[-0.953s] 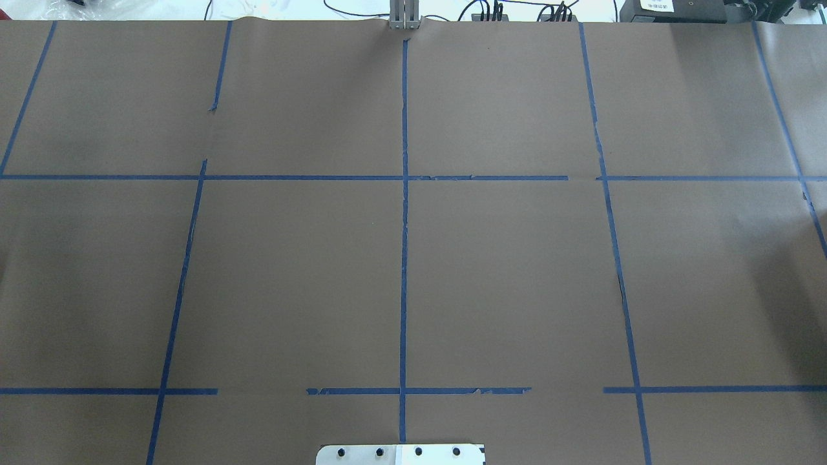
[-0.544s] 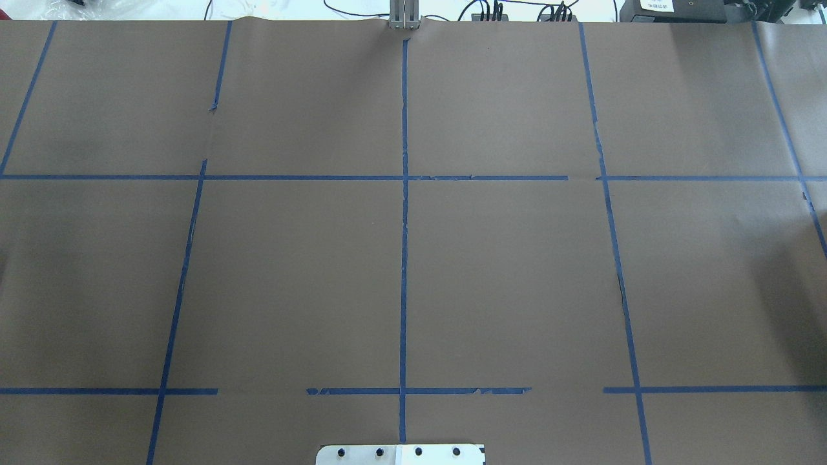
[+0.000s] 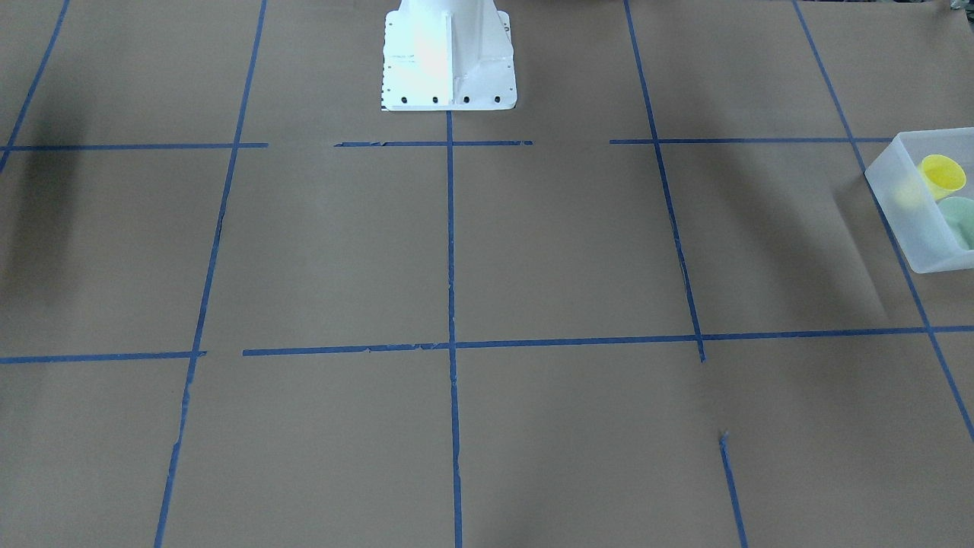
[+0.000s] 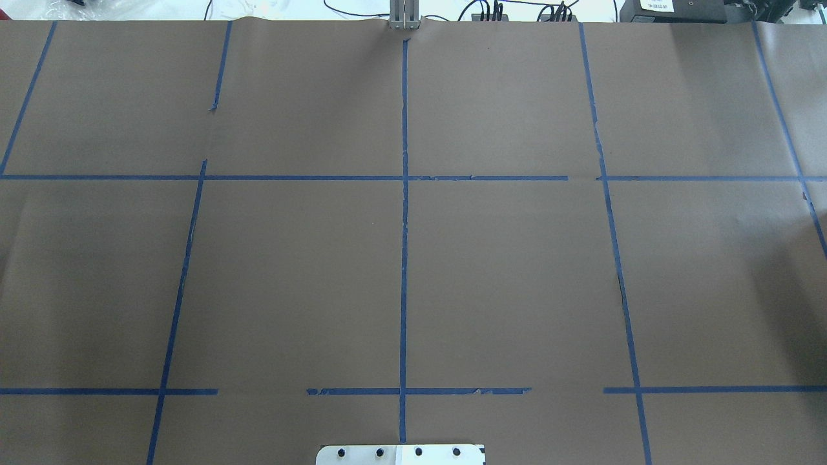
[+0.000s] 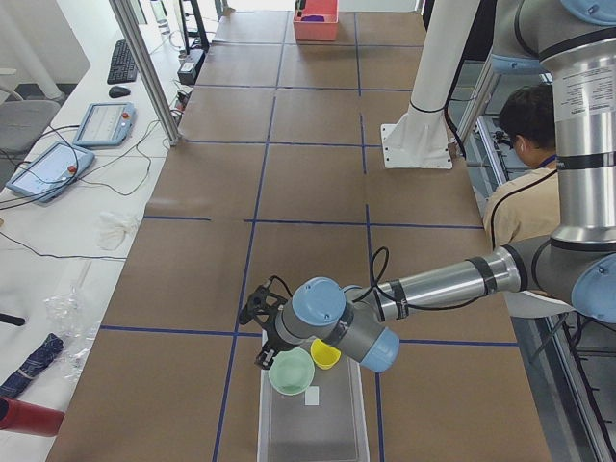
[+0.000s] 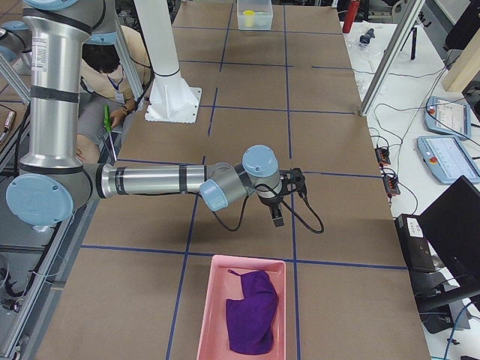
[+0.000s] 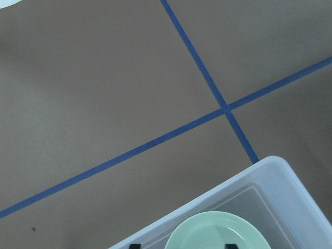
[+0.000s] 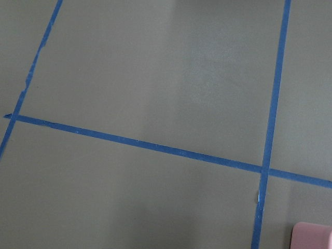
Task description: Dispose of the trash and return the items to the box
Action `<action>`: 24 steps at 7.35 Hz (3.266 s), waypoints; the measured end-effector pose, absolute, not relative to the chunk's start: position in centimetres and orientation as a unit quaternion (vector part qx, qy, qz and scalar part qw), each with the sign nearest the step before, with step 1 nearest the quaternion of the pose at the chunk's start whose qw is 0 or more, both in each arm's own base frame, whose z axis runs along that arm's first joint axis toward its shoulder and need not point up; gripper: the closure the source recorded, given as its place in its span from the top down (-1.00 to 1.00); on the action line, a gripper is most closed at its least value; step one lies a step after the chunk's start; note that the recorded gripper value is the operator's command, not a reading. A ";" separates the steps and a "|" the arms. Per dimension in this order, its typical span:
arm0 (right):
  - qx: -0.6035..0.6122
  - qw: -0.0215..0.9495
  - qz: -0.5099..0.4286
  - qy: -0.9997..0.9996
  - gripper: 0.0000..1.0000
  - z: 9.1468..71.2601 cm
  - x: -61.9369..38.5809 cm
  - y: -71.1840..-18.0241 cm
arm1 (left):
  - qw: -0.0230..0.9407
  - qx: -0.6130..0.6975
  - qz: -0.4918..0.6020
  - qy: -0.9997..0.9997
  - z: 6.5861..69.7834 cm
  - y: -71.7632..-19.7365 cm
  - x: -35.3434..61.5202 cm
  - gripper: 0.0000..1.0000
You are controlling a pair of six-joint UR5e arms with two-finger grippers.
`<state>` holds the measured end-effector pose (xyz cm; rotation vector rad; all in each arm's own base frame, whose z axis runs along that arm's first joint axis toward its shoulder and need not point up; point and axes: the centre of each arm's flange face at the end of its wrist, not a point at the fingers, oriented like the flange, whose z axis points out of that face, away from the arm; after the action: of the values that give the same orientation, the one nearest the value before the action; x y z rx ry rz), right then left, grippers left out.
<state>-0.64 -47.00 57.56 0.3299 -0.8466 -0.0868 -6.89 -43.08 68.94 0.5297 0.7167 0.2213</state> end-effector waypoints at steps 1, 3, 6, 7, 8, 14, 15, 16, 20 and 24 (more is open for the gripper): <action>0.161 0.899 -0.040 -0.405 1.00 57.4 -0.6 -47.2 | 0.900 0.239 0.100 0.350 65.7 -44.8 -6.2 1.00; 0.163 0.905 -0.038 -0.392 1.00 57.7 -0.5 -47.3 | 0.908 0.199 0.095 0.355 61.7 -46.5 -5.5 1.00; 0.082 0.918 -0.023 -0.388 1.00 59.8 -1.4 -45.7 | 0.920 0.097 0.057 0.375 62.4 -45.2 -5.6 1.00; 0.035 0.921 -0.002 -0.388 1.00 58.9 -1.2 -45.4 | 0.922 0.074 0.047 0.377 62.6 -44.3 -5.8 1.00; 0.006 0.924 0.014 -0.383 1.00 57.1 -0.7 -45.2 | 0.923 0.060 0.040 0.379 63.2 -43.2 -5.9 1.00; 0.024 0.925 -0.049 -0.376 1.00 55.4 0.0 -44.6 | 0.923 0.053 0.035 0.379 63.5 -42.3 -6.0 1.00; 0.021 0.925 -0.048 -0.375 1.00 55.7 0.0 -44.6 | 0.923 0.055 0.036 0.380 63.2 -42.3 -6.0 1.00; 0.016 0.926 -0.047 -0.374 1.00 56.3 0.0 -44.5 | 0.923 0.057 0.037 0.380 63.0 -42.3 -6.0 1.00; 0.022 0.927 -0.031 -0.374 1.00 61.1 2.4 -40.2 | 0.922 0.068 0.041 0.380 61.9 -42.6 -6.0 1.00; 0.033 0.925 -0.028 -0.377 1.00 60.8 3.0 -40.4 | 0.922 0.071 0.042 0.379 61.7 -42.8 -6.0 1.00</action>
<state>2.98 -40.45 60.78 0.0676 -0.7724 -0.0568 -6.01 -42.78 61.66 0.1452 0.7783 0.0865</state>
